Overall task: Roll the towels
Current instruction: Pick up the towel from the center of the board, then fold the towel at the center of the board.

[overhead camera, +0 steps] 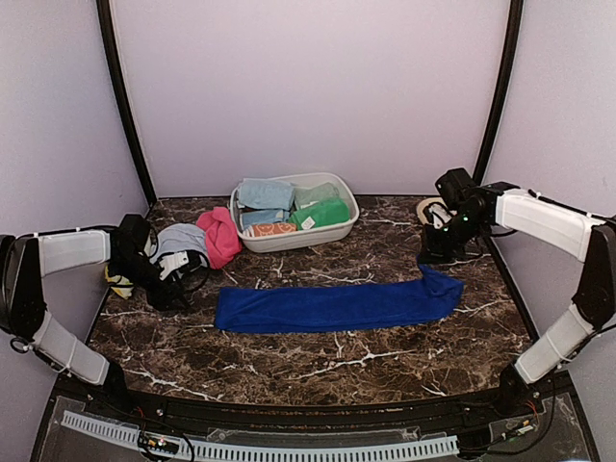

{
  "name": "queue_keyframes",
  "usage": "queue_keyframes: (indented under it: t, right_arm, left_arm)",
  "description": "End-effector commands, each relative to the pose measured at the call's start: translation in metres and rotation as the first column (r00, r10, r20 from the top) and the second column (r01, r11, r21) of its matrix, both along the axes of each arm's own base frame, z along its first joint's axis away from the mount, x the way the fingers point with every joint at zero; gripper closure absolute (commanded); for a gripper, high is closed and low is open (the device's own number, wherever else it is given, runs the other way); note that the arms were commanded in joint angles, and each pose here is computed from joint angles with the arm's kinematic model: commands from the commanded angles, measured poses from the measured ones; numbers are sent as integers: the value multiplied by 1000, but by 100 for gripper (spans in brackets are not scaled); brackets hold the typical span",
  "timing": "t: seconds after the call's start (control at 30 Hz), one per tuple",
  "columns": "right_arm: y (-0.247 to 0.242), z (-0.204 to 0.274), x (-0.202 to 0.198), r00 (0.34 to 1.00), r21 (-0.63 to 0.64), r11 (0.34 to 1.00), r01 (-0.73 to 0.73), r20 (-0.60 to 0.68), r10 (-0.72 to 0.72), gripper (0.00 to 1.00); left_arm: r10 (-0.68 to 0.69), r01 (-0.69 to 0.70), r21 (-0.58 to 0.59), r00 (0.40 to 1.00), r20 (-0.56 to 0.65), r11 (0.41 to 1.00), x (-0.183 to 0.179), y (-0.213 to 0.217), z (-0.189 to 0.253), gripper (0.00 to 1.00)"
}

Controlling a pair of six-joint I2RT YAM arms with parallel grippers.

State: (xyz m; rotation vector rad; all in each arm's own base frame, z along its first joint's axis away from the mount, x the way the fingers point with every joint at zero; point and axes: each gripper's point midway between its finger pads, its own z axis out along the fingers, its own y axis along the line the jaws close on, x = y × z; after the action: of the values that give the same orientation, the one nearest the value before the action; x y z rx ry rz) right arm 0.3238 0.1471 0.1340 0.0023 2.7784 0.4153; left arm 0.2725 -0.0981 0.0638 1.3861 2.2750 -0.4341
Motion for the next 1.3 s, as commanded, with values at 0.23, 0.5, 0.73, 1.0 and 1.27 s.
queue_keyframes:
  t: [0.23, 0.5, 0.73, 1.0, 1.27]
  right_arm:
    - [133, 48, -15, 990, 312, 940, -137, 17, 138, 100]
    - [218, 55, -19, 963, 383, 886, -262, 47, 265, 100]
    - [278, 66, -23, 935, 428, 835, -345, 80, 345, 100]
    - [341, 65, -37, 894, 475, 771, -424, 87, 439, 100]
    - [387, 68, -49, 861, 540, 699, -469, 101, 499, 100]
  left_arm:
    - [18, -18, -6, 999, 27, 1000, 3, 9, 12, 36]
    - [21, -21, -1, 1000, 22, 1000, 0, 11, 9, 37]
    - [25, -25, 10, 999, 22, 1000, -2, 13, 6, 37]
    - [39, -39, 13, 999, 26, 999, -1, 16, 6, 37]
    - [71, -71, 14, 997, 16, 997, 2, 27, 4, 37]
